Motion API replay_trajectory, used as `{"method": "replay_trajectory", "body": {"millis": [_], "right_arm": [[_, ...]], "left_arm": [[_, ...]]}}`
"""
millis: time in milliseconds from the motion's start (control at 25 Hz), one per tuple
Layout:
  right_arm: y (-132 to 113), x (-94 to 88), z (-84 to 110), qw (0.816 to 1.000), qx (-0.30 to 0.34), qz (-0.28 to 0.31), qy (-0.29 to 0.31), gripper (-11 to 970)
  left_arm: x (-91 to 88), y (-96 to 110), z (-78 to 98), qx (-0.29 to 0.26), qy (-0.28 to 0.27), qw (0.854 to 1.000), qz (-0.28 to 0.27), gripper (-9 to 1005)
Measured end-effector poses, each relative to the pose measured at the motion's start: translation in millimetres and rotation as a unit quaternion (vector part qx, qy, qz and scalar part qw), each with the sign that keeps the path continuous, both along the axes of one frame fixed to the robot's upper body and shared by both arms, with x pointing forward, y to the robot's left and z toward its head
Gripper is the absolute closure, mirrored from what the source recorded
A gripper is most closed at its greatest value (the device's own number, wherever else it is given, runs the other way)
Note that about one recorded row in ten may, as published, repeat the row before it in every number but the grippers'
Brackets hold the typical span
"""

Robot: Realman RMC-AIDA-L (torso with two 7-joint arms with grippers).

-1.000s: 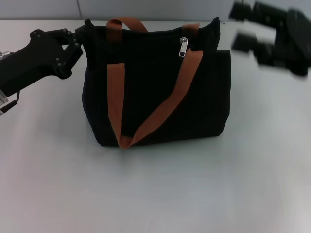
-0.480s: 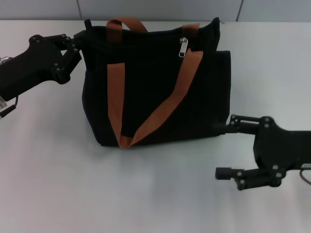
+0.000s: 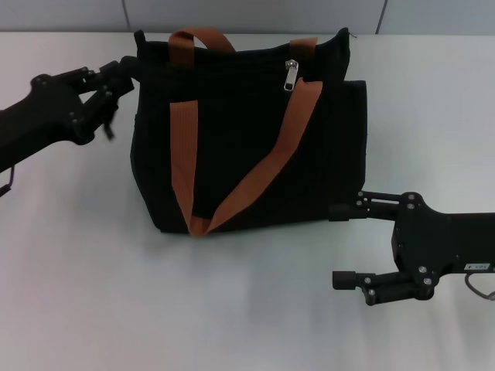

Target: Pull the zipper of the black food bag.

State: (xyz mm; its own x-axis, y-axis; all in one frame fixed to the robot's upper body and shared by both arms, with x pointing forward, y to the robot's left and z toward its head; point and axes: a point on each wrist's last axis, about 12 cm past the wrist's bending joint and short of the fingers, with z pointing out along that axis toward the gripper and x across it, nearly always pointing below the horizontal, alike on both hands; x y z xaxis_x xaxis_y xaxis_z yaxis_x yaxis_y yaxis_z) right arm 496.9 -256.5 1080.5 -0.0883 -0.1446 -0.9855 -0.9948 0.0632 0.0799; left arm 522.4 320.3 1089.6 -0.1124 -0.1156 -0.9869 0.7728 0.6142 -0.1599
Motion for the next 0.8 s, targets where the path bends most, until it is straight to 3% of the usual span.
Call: {"method": "replay_trajectory", "body": {"millis": [120, 240, 480, 680, 800], "right_arm": [[-0.4, 0.9, 0.7, 1.000, -0.001, 0.001, 0.000, 130], [-0.3, 1.1, 0.6, 1.000, -0.002, 0.001, 0.000, 130], [1.4, 2.9, -2.6, 1.000, -0.006, -0.013, 0.000, 130], [5.6, 2.6, -8.0, 1.000, -0.009, -0.022, 0.006, 130], [8.8, 0.9, -12.1, 1.000, -0.008, -0.026, 0.014, 130]], "left_arm": [[-0.8, 6.4, 2.0, 0.002, 0.005, 1.000, -0.001, 881], [-5.3, 24.3, 11.7, 0.001, 0.019, 1.000, -0.021, 772], [-17.3, 31.6, 26.7, -0.026, 0.016, 0.996, -0.082, 559], [-29.4, -3.4, 20.1, -0.026, 0.021, 0.980, -0.197, 384], [-36.1, -20.4, 11.6, -0.024, 0.027, 0.972, -0.230, 279]]}}
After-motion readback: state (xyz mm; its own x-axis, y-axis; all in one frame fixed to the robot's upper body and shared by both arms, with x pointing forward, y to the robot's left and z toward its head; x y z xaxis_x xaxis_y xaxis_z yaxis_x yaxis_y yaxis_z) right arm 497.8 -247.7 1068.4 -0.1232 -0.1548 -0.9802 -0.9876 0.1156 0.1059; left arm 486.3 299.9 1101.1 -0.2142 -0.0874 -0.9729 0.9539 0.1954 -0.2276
